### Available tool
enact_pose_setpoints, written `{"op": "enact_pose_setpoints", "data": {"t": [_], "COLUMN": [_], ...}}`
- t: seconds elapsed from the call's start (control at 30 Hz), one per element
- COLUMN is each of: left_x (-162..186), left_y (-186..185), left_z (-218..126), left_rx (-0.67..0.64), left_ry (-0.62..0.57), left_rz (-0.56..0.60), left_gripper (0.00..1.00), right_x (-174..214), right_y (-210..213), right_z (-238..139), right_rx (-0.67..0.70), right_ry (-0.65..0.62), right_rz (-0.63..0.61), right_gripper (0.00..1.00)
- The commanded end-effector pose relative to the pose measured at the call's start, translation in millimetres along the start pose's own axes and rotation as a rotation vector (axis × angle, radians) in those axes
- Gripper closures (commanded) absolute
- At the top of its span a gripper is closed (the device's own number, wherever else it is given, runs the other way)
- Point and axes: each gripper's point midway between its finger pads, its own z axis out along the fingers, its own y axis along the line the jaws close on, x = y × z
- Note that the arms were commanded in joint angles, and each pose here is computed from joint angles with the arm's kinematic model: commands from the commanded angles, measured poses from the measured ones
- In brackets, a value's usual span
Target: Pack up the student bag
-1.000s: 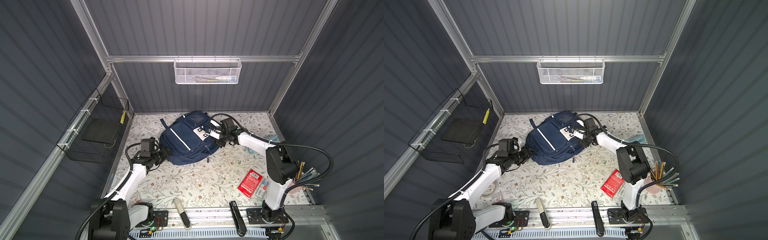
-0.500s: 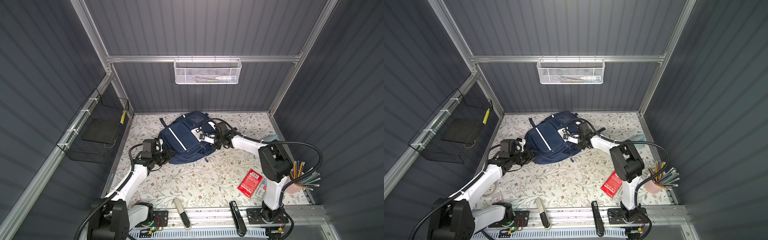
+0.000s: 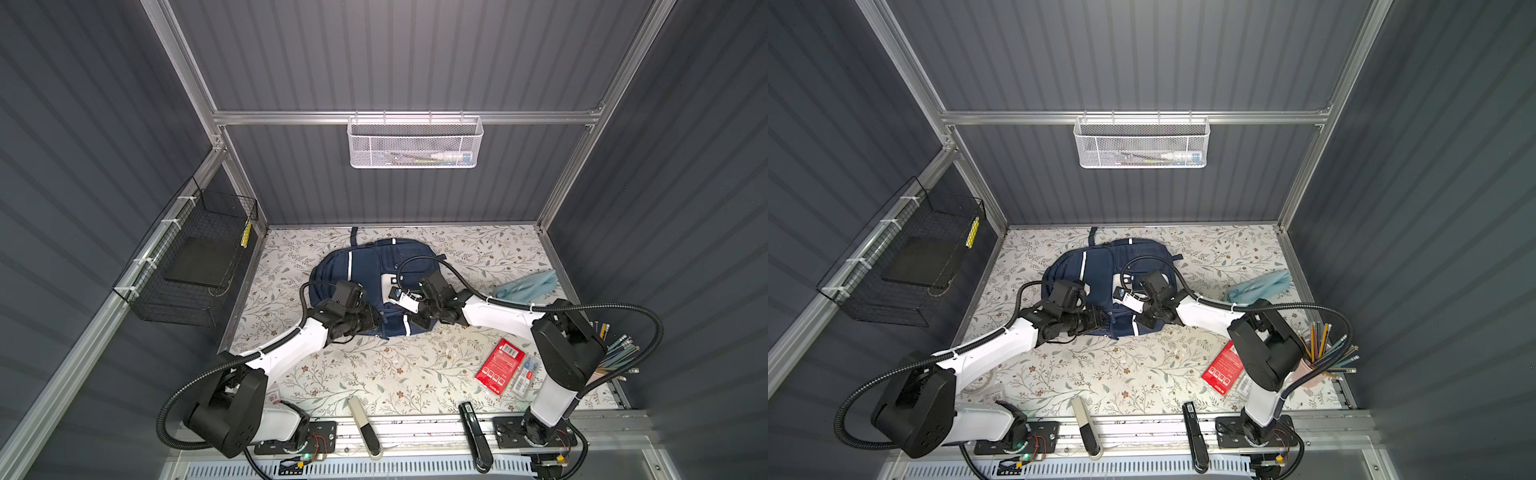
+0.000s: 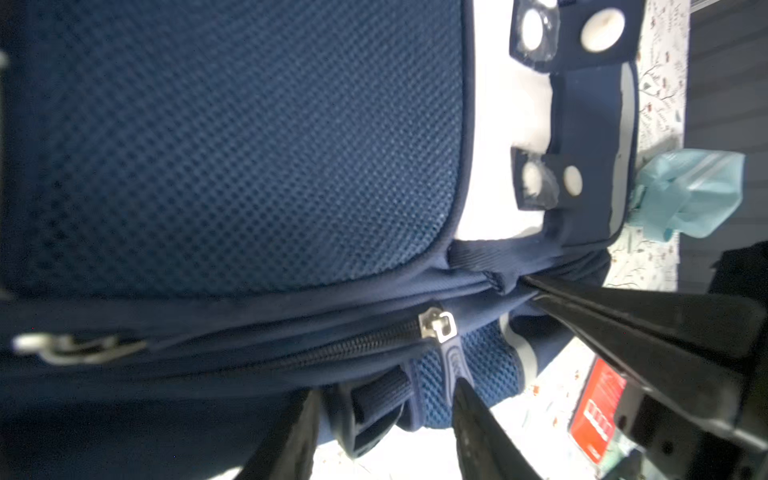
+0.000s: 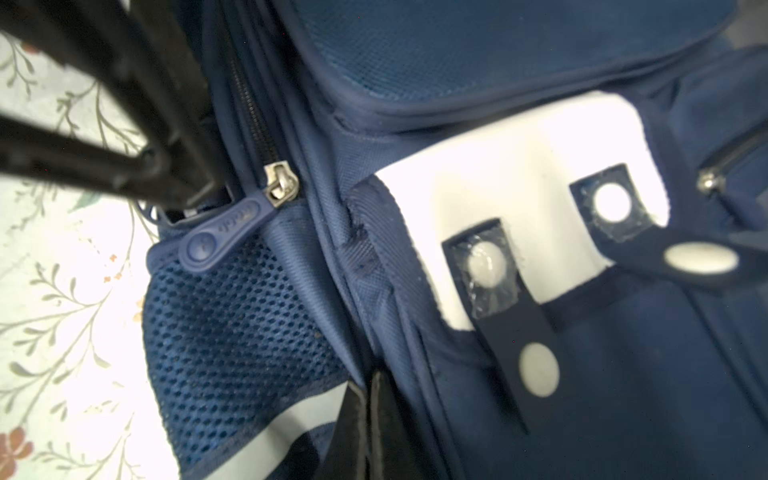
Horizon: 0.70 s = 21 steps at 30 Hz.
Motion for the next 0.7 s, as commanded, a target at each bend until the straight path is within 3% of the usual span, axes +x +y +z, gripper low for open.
{"op": "enact_pose_setpoints", "data": {"t": [0.0,0.17,0.37,0.53,0.67], "left_x": [-11.4,0.8,-1.8,-5.1,-9.5], "left_y": [-8.5,-19.1,-5.1,-17.6,-24.8], "left_z": [-0.7,15.5,17.4,26.2,27.3], "left_rx": [-0.027,-0.052,-0.294,-0.287,-0.278], "left_ry": [-0.083,-0.061,-0.083,-0.084,-0.086], "left_rz": [0.074,0.114,0.226,0.254,0.261], "left_gripper": [0.46,0.40,0.42,0.48,0.62], "right_x": [7.2,3.3,0.4,5.4,8.0], "right_y": [20.0,24.1,30.5,34.3,39.7], "right_z": [3.6,3.6,2.9,5.0,4.6], "right_rx": [-0.093,-0.113,-0.153,-0.166,-0.186], "right_ry": [-0.003,-0.033,-0.044,-0.028,-0.035], "right_rz": [0.142,0.155,0.185,0.208,0.232], "right_gripper": [1.00,1.00,1.00,1.00,1.00]}}
